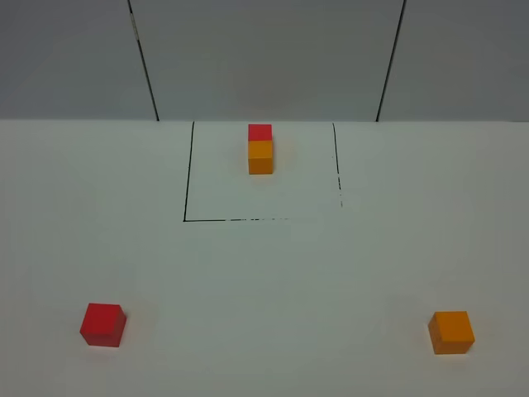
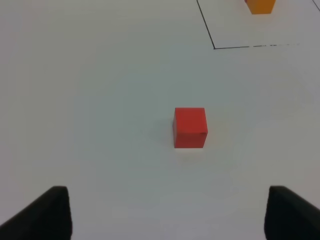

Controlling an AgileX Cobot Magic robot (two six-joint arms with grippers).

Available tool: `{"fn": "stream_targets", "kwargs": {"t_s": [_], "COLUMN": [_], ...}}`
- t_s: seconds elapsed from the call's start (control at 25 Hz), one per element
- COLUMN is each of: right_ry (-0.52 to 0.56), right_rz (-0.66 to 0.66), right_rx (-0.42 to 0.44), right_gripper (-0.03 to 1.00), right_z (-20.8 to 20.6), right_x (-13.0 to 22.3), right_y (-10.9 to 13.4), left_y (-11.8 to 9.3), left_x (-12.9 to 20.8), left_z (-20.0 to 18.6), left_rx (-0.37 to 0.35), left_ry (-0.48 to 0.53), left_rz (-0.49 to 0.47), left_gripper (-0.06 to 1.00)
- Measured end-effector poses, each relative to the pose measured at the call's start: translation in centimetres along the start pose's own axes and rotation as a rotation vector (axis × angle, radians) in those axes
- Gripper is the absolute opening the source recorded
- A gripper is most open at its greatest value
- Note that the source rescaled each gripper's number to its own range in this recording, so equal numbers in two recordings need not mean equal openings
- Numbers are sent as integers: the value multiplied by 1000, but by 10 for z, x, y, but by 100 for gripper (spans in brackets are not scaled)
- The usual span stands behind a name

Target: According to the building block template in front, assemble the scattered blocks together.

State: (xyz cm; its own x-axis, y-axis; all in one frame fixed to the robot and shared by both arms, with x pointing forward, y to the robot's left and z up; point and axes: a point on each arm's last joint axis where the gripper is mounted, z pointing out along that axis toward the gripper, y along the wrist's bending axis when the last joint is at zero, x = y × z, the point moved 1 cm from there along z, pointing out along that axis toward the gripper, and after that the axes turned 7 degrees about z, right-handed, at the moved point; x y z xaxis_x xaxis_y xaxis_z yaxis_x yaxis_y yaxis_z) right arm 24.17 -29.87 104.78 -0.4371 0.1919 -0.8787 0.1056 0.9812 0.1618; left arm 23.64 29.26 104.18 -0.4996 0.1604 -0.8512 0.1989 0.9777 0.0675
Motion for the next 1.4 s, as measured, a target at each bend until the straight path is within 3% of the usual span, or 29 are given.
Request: {"fn": "stream_targets", "kwargs": {"t_s": [0.72,0.92,1.12,1.4], "right_ry": [0,0,0,0], "right_rz": [0,0,0,0], "right_rx": [0,0,0,0], "right_gripper": [81,81,81,81], "right_z": [0,0,0,0], "right_x": [0,0,0,0], "right_y": [0,0,0,0], "left_y": [0,2,9,19], "left_x": [0,-10,-45,-100], "left_z": [0,10,39,113], "left_rx": [0,8,40,110], "left_ry": [2,65,269,603], "left_rz": [0,-10,-53,-122], "left_gripper": [65,66,71,71]}}
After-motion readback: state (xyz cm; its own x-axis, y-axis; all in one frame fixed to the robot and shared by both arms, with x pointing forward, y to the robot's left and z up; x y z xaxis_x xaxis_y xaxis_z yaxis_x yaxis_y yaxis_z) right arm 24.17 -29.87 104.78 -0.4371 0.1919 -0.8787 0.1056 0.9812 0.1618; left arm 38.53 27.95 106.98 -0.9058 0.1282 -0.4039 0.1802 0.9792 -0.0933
